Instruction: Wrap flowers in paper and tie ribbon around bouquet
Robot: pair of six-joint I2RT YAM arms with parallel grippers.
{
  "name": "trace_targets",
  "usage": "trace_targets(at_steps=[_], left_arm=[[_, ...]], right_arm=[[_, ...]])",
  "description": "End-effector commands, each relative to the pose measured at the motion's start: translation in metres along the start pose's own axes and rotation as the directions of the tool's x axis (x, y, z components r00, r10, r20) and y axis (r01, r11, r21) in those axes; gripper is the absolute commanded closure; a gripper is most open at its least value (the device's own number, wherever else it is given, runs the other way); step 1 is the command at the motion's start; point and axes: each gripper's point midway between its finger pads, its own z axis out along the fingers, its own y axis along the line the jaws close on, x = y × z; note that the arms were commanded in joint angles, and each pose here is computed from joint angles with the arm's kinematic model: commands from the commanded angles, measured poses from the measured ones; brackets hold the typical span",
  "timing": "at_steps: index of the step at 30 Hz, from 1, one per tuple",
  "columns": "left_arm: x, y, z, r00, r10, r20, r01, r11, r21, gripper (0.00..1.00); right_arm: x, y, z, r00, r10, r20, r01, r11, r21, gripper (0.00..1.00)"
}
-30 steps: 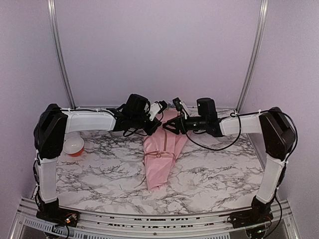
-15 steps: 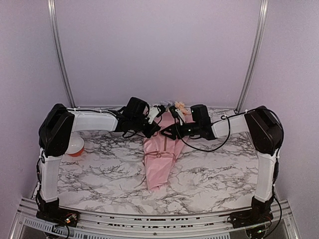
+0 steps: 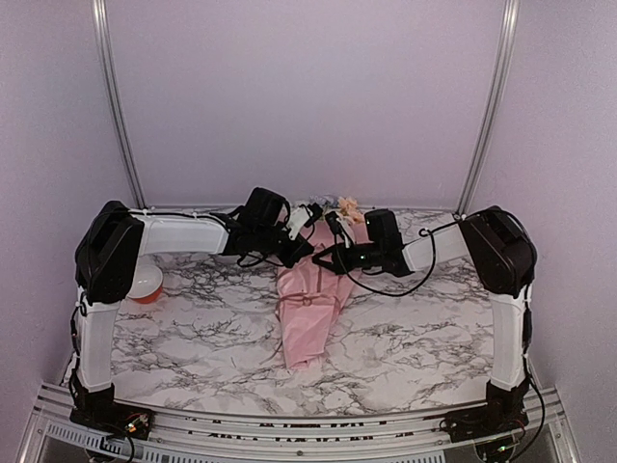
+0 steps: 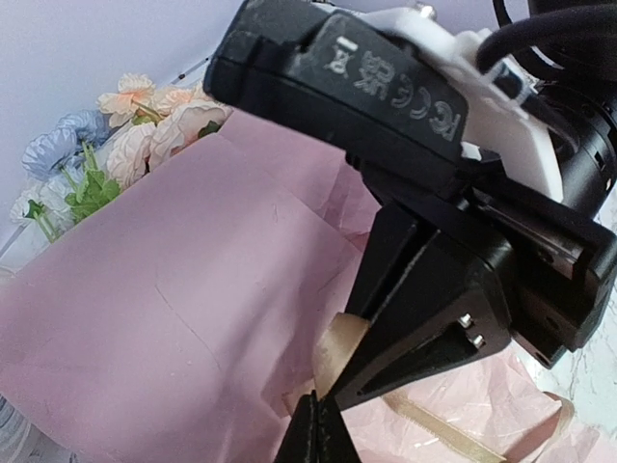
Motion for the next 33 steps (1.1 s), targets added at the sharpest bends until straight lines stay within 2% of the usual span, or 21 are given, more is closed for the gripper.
trace_targets(at_steps=[1, 4, 7, 10, 13, 16, 18, 20, 23, 29, 33], left_arm=[[0.005, -0.002, 0.002, 1.000, -0.003, -0.012, 0.003, 1.000, 0.015, 1.00], [0.000, 0.002, 0.002, 1.000, -0.008, -0.006, 0.008, 1.000, -0.001, 0.98], [-0.006, 0.011, -0.002, 1.000, -0.015, -0.011, 0.015, 0.999, -0.053, 0.72], [-0.013, 0.020, -0.021, 1.000, -0.022, -0.017, 0.020, 0.993, -0.120, 0.51], [-0.008, 0.021, -0.048, 0.998, -0.038, -0.041, 0.031, 0.986, -0.165, 0.40], [0.018, 0.011, -0.072, 0.991, -0.097, -0.096, 0.080, 0.983, -0.162, 0.40], [0.046, -0.005, -0.079, 0.975, -0.155, -0.160, 0.137, 0.984, -0.114, 0.46], [0.075, -0.021, -0.083, 0.951, -0.215, -0.221, 0.207, 0.976, -0.063, 0.52], [0.111, -0.040, -0.076, 0.918, -0.283, -0.279, 0.292, 0.956, -0.010, 0.51], [0.125, -0.043, -0.056, 0.938, -0.254, -0.237, 0.265, 0.964, 0.017, 0.48], [0.140, -0.053, -0.048, 0.931, -0.256, -0.259, 0.281, 0.958, 0.064, 0.56]], right_arm=[[-0.021, 0.006, -0.006, 0.997, -0.029, 0.067, 0.031, 0.999, -0.024, 1.00], [-0.020, 0.011, -0.008, 0.997, -0.035, 0.067, 0.038, 0.998, -0.040, 1.00], [-0.020, 0.010, -0.013, 0.997, -0.013, 0.076, 0.017, 0.999, -0.048, 1.00], [-0.017, 0.002, -0.018, 0.996, 0.038, 0.080, -0.035, 0.999, -0.037, 1.00], [-0.012, -0.001, -0.021, 0.996, 0.056, 0.070, -0.055, 0.998, -0.020, 1.00], [-0.006, -0.004, -0.022, 0.996, 0.070, 0.061, -0.070, 0.998, -0.007, 1.00], [-0.002, -0.005, -0.022, 0.995, 0.079, 0.056, -0.078, 0.997, -0.006, 1.00], [0.000, -0.006, -0.021, 0.995, 0.085, 0.054, -0.085, 0.996, -0.008, 1.00], [0.001, -0.005, -0.021, 0.995, 0.085, 0.052, -0.085, 0.996, -0.014, 1.00], [0.001, -0.003, -0.022, 0.994, 0.092, 0.052, -0.091, 0.996, -0.016, 1.00], [0.003, -0.003, -0.023, 0.994, 0.095, 0.049, -0.094, 0.995, -0.014, 1.00]])
